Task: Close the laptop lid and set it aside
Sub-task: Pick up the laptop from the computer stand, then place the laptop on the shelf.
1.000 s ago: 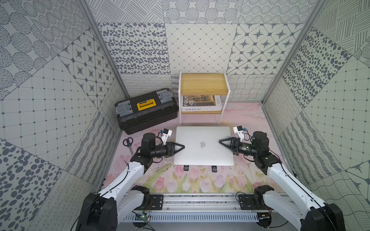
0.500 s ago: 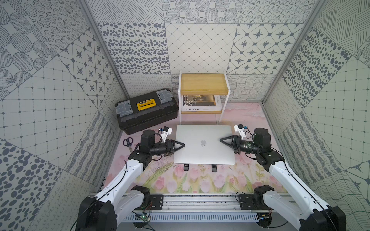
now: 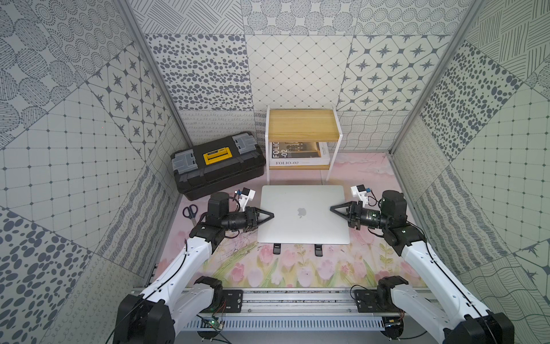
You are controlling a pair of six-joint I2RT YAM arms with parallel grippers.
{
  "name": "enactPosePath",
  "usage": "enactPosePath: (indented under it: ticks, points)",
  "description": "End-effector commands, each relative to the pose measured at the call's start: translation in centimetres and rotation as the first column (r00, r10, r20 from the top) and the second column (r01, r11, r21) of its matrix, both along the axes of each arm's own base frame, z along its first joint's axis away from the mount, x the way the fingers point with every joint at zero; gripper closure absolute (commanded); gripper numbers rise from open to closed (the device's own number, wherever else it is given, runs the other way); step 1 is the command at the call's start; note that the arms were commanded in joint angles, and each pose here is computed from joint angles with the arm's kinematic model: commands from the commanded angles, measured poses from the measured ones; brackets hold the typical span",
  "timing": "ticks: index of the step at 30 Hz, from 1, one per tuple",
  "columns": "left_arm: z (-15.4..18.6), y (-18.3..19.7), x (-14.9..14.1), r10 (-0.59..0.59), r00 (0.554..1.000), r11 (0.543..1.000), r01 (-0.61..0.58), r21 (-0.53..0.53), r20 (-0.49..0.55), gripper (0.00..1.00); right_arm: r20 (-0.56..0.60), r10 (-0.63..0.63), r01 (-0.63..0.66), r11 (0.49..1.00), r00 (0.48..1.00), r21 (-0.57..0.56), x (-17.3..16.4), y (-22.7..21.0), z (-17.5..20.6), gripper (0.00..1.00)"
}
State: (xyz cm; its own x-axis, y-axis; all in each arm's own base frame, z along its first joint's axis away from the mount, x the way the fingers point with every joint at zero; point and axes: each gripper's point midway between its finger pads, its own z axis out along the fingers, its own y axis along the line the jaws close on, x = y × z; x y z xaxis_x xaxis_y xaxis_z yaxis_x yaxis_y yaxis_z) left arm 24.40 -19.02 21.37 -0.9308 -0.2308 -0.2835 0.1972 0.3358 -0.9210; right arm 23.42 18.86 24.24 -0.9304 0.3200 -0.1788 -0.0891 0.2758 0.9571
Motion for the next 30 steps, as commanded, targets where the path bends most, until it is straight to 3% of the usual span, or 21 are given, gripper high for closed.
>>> enactPosePath:
  ticks: [1, 6, 12, 19, 24, 30]
  points:
    - [-0.5, 1.6, 2.5, 0.119, 0.989, 0.985, -0.128, 0.114, 0.083, 0.73, 0.22, 0.049, -0.065, 0.996, 0.974, 0.067, -0.6, 0.4, 7.1, 0.68]
    - [1.9, 1.3, 3.0, 0.113, 0.988, 0.988, -0.123, 0.092, 0.106, 0.72, 0.229, 0.042, -0.059, 0.996, 0.973, 0.067, 0.9, 0.6, 8.7, 0.8]
    - [5.2, 0.8, 3.6, 0.097, 0.989, 0.993, -0.103, 0.049, 0.11, 0.72, 0.256, 0.032, -0.054, 0.996, 0.966, 0.077, 2.2, 0.7, 11.5, 0.78]
    - [9.7, 0.3, 4.6, 0.072, 0.985, 0.997, -0.076, 0.019, 0.159, 0.7, 0.297, 0.009, -0.036, 0.996, 0.955, 0.086, 3.9, 0.1, 14.7, 0.84]
    - [13.4, -0.1, 6.2, 0.073, 0.978, 0.997, -0.071, -0.018, 0.196, 0.6, 0.312, -0.028, -0.003, 0.995, 0.95, 0.096, 5.8, -0.4, 16.7, 0.91]
    - [18.8, -0.8, 9.0, 0.065, 0.96, 0.997, -0.051, -0.06, 0.271, 0.61, 0.341, -0.073, 0.036, 0.993, 0.937, 0.111, 8.6, -0.6, 19.8, 0.98]
